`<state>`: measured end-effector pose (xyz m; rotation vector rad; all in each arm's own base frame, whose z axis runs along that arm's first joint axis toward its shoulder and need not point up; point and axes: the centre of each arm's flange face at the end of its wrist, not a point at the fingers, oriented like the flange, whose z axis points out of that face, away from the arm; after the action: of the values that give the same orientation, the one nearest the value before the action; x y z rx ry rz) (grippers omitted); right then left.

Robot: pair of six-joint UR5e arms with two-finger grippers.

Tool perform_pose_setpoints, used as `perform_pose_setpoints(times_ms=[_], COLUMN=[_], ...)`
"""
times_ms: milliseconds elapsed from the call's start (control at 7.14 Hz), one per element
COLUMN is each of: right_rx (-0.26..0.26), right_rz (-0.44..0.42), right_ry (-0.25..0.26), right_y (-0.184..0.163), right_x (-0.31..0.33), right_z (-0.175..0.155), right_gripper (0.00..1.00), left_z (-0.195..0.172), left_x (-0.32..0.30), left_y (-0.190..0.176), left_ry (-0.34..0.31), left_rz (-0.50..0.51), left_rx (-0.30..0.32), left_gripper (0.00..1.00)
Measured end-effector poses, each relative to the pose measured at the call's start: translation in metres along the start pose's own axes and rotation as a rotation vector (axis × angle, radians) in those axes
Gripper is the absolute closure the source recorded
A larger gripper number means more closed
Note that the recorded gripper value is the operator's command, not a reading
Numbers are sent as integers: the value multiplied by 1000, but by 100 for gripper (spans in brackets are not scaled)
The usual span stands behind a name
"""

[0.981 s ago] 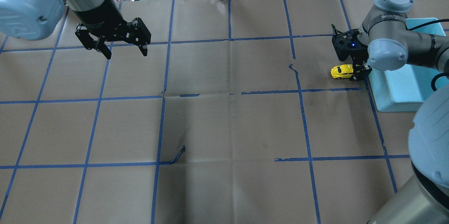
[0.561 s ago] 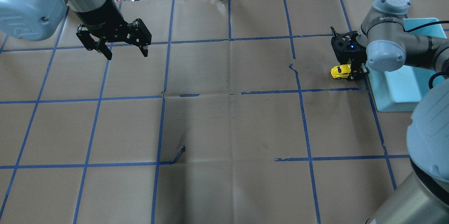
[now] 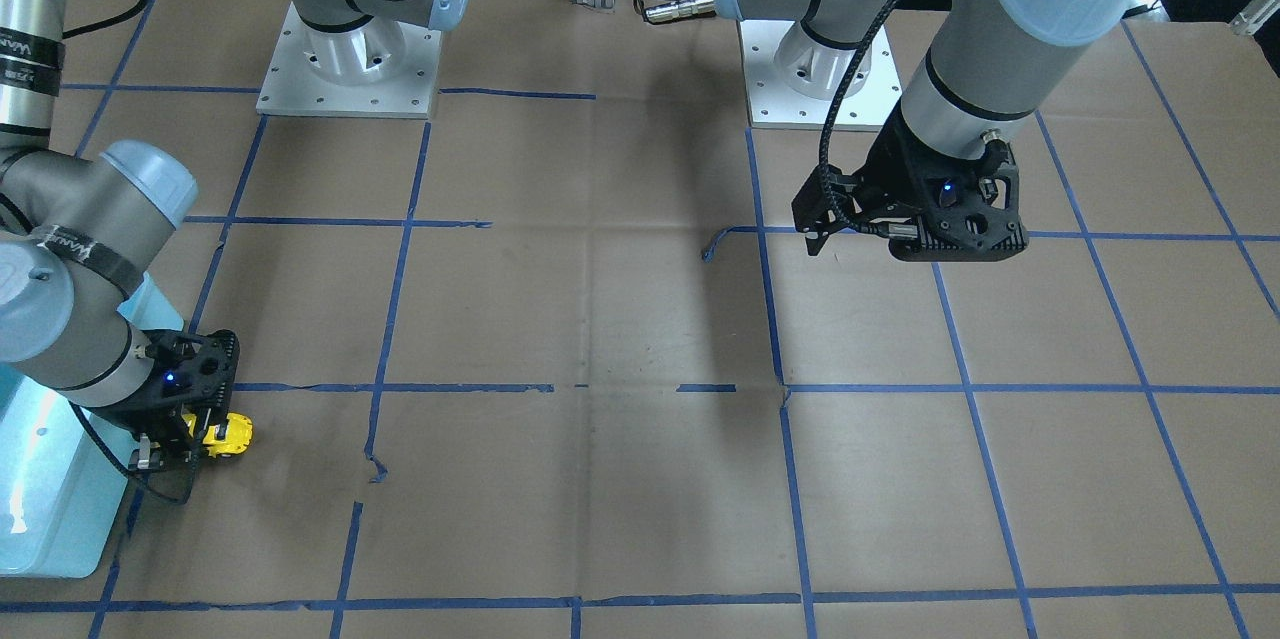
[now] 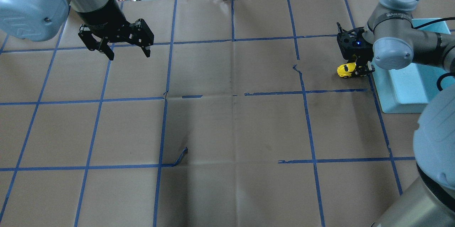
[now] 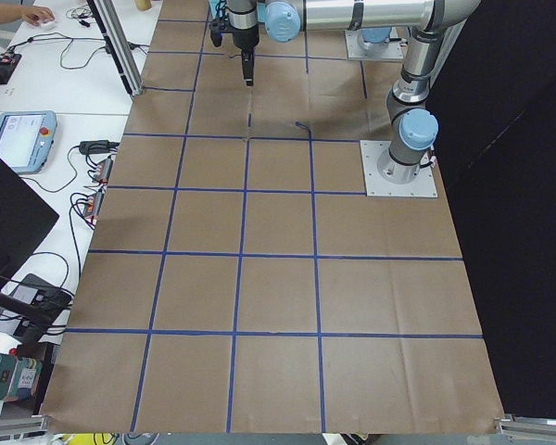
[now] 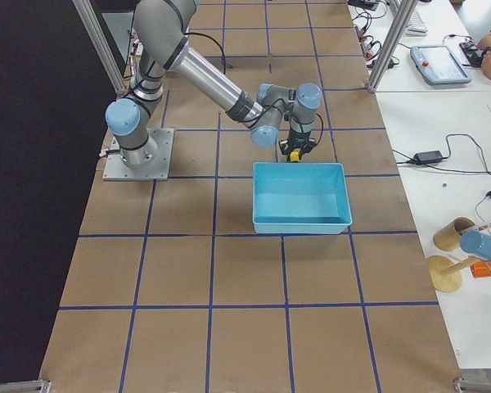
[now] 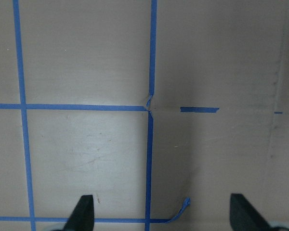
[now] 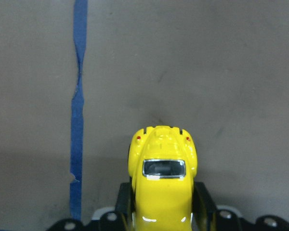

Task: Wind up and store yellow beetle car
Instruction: 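Lift the car with the right gripper and lower it into the blue tray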

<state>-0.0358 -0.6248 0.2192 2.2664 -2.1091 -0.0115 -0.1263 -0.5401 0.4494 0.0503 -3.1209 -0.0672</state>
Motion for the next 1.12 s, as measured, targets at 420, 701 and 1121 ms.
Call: perform_pose_setpoints(times_ms=[420, 701, 1121], right_rx=[53, 68, 66], right_rz=[137, 250, 758], right_ry=[60, 78, 78], right_y=[-1, 12, 73], right_x=[22, 31, 22], right_z=[-85, -147, -165], right_gripper=[92, 92, 91], left_z=[-5, -7, -11], left_x=[0, 0, 0], left_y=[1, 1, 1], left_ry=[0, 1, 2], left_rz=[-1, -1, 1], left_rx=[13, 18, 25], left_gripper=[1, 1, 1])
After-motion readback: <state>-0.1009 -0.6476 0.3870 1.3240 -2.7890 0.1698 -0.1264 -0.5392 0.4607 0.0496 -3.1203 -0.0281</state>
